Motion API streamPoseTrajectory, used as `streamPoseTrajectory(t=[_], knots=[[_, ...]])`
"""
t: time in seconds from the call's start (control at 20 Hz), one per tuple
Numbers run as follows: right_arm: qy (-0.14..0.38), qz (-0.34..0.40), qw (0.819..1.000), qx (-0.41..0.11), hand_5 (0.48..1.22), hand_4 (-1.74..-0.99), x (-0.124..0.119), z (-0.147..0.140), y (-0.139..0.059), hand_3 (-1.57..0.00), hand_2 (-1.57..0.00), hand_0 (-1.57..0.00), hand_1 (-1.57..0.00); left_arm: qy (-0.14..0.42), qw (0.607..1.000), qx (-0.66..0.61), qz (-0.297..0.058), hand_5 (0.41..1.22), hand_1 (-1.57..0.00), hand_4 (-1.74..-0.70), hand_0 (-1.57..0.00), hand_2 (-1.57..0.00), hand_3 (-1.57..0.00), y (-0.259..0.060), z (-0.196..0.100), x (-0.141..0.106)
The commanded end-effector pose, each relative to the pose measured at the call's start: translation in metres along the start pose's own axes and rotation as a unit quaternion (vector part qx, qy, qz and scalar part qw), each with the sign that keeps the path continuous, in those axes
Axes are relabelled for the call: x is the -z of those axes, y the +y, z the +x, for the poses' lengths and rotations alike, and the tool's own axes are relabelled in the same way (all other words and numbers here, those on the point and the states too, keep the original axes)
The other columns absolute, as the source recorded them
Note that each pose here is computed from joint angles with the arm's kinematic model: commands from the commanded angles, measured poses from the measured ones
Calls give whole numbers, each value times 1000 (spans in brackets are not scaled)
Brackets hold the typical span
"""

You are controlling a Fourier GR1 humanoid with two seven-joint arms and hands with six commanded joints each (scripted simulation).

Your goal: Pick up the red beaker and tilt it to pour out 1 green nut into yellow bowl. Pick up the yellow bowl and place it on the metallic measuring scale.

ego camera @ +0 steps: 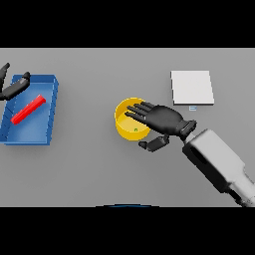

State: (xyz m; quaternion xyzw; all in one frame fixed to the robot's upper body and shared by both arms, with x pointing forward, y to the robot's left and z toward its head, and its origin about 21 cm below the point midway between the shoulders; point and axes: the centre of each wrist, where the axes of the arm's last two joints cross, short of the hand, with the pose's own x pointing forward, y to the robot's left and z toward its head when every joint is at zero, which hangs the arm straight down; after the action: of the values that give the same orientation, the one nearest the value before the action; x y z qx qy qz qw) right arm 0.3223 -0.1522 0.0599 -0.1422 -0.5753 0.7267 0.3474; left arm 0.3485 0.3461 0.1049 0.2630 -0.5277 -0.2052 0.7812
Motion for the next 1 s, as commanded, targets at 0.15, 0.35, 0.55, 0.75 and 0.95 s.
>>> streamPoseTrajectory(t=[0.15, 0.35, 0.55, 0.75, 0.95], knots=[[-17, 59, 998, -26, 663, -1159, 17, 3, -3, 1, 1, 1, 1, 0, 1000, 1, -4, 701, 1, -805, 1, 1, 1, 0, -5, -1], [-8, 102, 994, -45, 674, -1174, 30, 2, -2, 1, 1, 1, 1, 4, 1000, 4, -2, 703, 1, -801, 1, 1, 1, 6, -4, 2], [-3, 126, 991, -46, 684, -1186, 42, 0, 4, -8, 1, 1, 1, 0, 1000, 9, -4, 704, 1, -797, 1, 1, 1, 2, -2, 2], [8, 135, 990, -45, 770, -1234, 48, -1, 4, -77, -37, 1, -15, 4, 1000, 16, -6, 714, 1, -789, 1, 1, 1, 2, -6, 3], [-10, 130, 990, -48, 1010, -1435, 44, -2, 5, -572, -594, -678, -640, 0, 1000, 12, -2, 710, 1, -788, 1, 1, 1, 2, -6, 3]])
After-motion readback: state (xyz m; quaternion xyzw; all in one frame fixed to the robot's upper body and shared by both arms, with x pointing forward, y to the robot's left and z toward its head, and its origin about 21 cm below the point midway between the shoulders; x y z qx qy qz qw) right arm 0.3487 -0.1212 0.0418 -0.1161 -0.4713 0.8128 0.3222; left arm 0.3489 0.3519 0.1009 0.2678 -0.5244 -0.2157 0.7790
